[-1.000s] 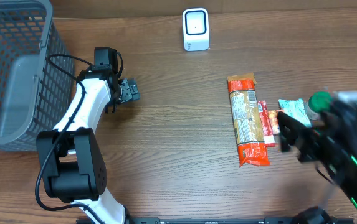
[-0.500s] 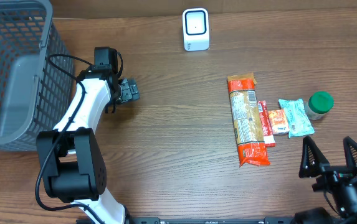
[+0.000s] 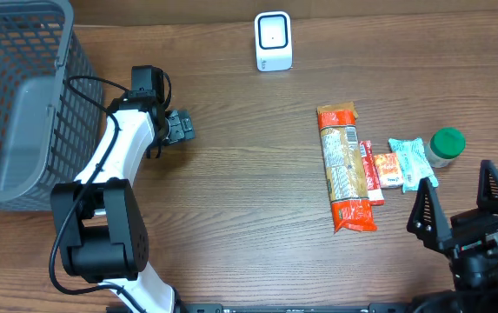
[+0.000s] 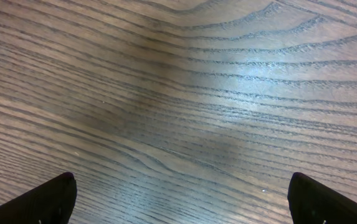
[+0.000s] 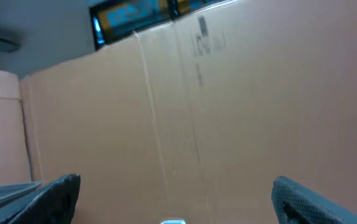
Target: Scan the item barcode
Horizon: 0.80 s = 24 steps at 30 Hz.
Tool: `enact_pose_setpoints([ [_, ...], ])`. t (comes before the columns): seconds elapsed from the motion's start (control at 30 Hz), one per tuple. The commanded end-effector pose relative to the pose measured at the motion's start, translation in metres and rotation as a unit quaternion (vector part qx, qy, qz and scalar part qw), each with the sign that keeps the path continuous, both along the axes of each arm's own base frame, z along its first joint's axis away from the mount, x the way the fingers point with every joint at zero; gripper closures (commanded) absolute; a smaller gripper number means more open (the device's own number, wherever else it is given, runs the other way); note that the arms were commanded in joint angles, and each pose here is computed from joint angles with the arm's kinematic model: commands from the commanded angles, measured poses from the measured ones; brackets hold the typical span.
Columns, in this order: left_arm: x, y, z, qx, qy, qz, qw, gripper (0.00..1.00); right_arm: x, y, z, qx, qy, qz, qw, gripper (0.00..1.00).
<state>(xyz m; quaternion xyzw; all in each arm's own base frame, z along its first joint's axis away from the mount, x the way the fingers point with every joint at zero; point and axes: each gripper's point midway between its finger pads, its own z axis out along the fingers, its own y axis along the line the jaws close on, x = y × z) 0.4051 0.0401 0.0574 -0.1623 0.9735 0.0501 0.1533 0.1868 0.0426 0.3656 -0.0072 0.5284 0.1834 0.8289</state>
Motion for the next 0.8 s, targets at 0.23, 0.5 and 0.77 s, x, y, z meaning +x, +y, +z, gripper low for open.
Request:
enact_pose_setpoints([
  [0.23,0.006,0.003,0.011,0.007,-0.016,-0.002,1.0,0.0,0.013,0.004,-0.037,-0.034,-0.021,-0.008,0.999,0.0],
  [0.5,0.006,0.003,0.011,0.007,-0.016,-0.002,1.0,0.0,0.036,0.007,-0.096,-0.041,0.043,-0.004,0.998,0.0],
  [0.77,0.006,0.004,0.011,0.007,-0.016,-0.002,1.0,0.0,0.048,0.011,-0.138,-0.054,0.112,0.003,0.992,0.0],
])
